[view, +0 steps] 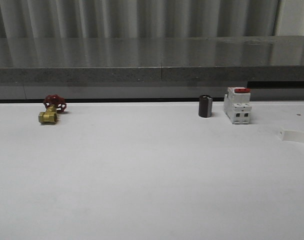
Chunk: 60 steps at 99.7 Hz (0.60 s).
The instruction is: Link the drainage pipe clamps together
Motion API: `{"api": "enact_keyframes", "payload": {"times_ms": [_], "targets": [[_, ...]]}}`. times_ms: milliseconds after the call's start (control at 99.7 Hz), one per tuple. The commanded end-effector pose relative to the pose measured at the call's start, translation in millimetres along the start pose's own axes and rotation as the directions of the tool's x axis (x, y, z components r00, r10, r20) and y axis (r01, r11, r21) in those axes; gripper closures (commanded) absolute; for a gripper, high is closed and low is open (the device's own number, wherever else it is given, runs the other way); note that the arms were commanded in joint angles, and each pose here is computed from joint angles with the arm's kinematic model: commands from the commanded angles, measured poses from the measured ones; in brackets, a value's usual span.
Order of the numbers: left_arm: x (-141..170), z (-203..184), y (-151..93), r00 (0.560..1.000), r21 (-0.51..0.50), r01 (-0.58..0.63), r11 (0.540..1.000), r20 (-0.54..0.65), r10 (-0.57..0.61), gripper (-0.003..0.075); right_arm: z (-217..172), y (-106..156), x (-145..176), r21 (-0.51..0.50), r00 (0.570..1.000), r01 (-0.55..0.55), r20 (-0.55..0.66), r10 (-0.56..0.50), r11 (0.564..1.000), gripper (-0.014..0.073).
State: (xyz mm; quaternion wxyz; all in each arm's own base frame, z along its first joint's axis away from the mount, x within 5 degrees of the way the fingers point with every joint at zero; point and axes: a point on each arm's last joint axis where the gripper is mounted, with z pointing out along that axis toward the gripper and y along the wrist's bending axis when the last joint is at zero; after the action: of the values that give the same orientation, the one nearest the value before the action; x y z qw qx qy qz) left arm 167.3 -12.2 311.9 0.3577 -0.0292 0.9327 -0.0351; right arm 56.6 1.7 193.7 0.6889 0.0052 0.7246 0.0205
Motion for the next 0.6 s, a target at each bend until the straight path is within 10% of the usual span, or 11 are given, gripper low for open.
{"api": "enact_keyframes", "payload": {"times_ms": [0, 161, 592], "targets": [[-12.8, -5.9, -1.2, 0.997, 0.008, 0.002, 1.0, 0.072, -0.002, 0.0379, -2.3, -0.5, -12.9, 0.01, 0.994, 0.006, 0.109, -0.007, 1.0, 0.0713], [-12.9, -4.9, -0.7, 0.998, 0.002, -0.004, 1.0, 0.068, 0.004, 0.0031, -2.3, -0.5, -12.9, 0.01, 0.994, 0.006, 0.109, -0.007, 1.0, 0.0713], [-65.4, 34.0, -2.6, 0.999, -0.05, -0.047, 0.998, 0.018, 0.048, 0.006, -2.3, -0.5, -12.9, 0.01, 0.994, 0.006, 0.109, -0.007, 1.0, 0.0713]]}}
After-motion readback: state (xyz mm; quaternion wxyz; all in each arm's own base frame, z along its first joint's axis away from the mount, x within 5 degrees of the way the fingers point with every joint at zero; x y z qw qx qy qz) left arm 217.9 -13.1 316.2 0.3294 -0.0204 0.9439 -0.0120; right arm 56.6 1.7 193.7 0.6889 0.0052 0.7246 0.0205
